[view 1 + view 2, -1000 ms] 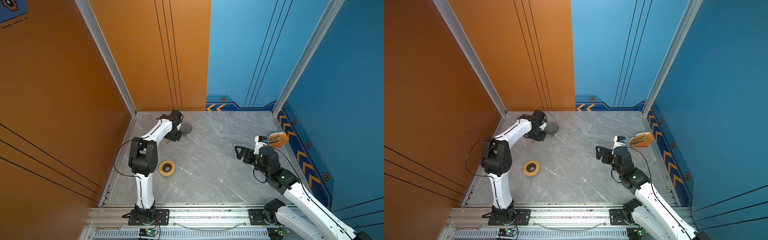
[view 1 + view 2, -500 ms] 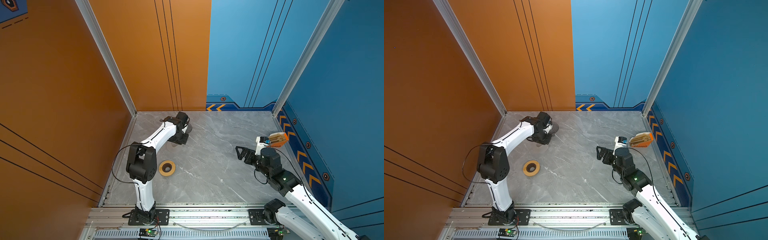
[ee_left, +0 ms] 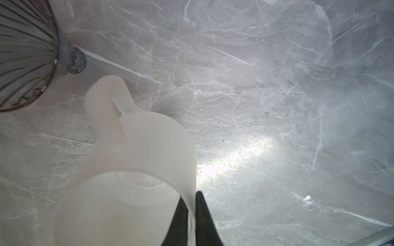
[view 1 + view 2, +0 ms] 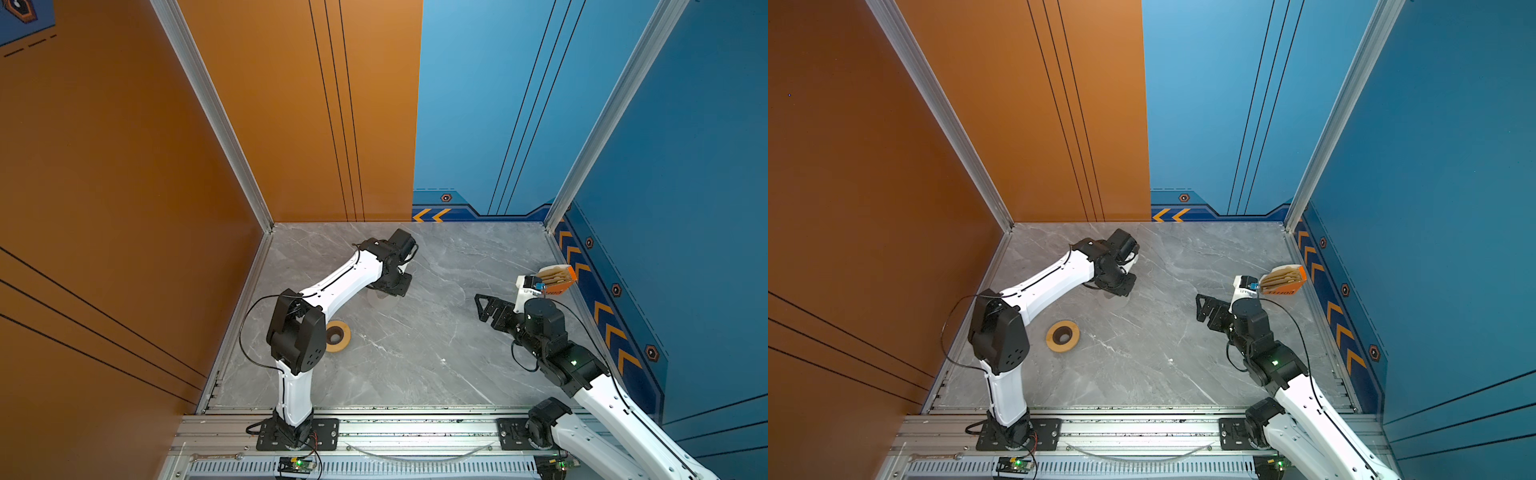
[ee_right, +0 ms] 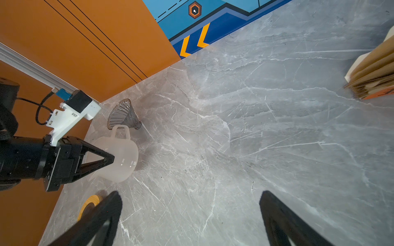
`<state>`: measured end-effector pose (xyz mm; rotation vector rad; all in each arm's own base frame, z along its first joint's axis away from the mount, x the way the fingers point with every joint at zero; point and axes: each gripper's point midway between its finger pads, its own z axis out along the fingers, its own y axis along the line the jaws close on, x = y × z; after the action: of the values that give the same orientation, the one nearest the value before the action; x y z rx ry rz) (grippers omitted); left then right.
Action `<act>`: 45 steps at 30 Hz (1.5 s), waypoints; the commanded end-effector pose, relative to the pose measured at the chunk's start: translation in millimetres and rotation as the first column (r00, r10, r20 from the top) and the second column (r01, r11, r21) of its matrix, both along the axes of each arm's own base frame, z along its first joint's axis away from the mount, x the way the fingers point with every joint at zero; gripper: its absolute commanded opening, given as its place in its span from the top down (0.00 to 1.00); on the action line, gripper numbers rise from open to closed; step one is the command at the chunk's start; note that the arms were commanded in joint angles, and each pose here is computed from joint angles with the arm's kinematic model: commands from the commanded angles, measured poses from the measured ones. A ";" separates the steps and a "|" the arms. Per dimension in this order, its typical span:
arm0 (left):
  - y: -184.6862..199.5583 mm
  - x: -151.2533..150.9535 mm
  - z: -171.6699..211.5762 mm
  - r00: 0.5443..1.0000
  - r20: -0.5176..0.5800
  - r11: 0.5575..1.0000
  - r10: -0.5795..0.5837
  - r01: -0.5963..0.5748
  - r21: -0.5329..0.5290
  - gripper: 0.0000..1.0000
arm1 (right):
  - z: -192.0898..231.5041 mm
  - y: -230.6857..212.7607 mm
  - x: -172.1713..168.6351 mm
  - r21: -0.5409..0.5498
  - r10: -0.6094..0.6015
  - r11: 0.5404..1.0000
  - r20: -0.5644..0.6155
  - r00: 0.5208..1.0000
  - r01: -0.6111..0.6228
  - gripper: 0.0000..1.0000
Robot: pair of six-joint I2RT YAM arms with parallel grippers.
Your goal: Place the coffee filter in the dripper
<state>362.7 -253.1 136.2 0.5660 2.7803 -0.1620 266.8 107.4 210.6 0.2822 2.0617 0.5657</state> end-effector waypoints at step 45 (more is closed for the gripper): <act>-119.7 -33.0 -23.8 0.995 -0.048 0.990 -0.082 0.076 -0.118 0.77 | -18.2 -12.0 -8.5 -0.030 -0.037 0.999 -0.040 0.999 0.035 0.00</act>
<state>331.2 -365.6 104.6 0.6501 2.7886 -0.3295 261.7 103.3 202.8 0.2883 2.0790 0.5521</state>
